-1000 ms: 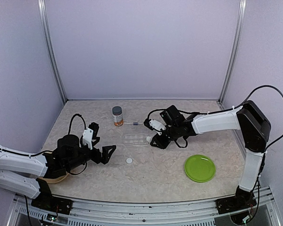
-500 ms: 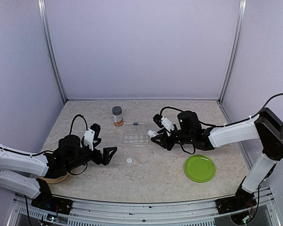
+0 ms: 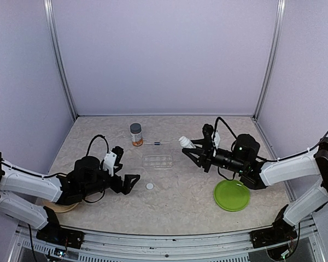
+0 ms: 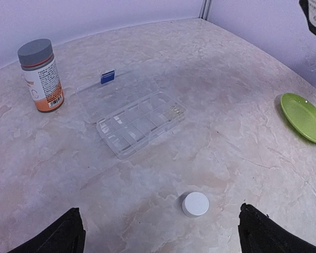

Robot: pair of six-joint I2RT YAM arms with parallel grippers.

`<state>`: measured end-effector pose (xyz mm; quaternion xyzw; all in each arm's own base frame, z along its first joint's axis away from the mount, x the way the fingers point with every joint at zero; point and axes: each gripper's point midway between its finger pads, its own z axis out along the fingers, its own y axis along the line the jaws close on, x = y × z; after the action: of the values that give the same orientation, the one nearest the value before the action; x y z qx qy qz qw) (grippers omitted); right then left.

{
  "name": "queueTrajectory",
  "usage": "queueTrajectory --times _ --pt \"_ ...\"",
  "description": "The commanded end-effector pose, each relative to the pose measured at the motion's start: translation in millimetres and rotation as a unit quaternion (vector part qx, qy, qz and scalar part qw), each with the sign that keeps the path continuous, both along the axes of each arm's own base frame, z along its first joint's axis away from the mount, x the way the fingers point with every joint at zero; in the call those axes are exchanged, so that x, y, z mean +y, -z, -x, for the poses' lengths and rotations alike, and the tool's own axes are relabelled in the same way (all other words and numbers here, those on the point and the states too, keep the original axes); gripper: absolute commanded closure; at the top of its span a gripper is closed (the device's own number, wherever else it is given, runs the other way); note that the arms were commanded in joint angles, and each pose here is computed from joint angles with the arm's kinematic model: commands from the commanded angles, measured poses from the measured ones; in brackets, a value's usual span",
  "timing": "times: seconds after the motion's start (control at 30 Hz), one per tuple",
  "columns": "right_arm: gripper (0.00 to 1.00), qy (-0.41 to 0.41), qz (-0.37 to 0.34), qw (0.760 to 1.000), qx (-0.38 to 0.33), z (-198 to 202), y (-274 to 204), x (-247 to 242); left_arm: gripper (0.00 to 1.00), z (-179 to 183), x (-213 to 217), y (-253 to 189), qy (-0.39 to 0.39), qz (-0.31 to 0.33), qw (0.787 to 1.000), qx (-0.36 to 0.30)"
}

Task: Sort the pills into containers
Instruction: Pick up the lid of the pill bottle from the center of the board.

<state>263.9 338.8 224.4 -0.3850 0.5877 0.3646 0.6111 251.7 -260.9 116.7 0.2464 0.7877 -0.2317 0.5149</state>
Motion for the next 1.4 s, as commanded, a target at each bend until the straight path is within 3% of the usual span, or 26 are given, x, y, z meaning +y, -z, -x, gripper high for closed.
queueTrajectory --times 0.0,0.27,0.43,0.83,1.07,1.37 --pt "0.91 -0.021 -0.098 0.992 -0.072 27 -60 -16 0.01 0 -18 -7 0.027 -0.001 1.0 0.003" --pt "0.89 -0.023 -0.135 0.986 -0.097 52 -85 -41 0.02 -13 -45 23 0.018 -0.106 0.993 0.052" --pt "0.88 -0.013 -0.132 0.986 -0.101 61 -90 -54 0.08 -18 -56 55 0.008 -0.166 0.983 0.083" --pt "0.85 0.012 -0.111 0.989 -0.1 67 -91 -70 0.15 -10 -67 83 0.023 -0.199 0.973 0.116" --pt "0.85 0.017 -0.105 0.99 -0.095 64 -87 -69 0.32 -5 -71 92 0.036 -0.201 0.97 0.134" --pt "0.85 0.022 -0.094 0.992 -0.087 59 -80 -66 0.46 -4 -74 93 0.042 -0.197 0.971 0.132"
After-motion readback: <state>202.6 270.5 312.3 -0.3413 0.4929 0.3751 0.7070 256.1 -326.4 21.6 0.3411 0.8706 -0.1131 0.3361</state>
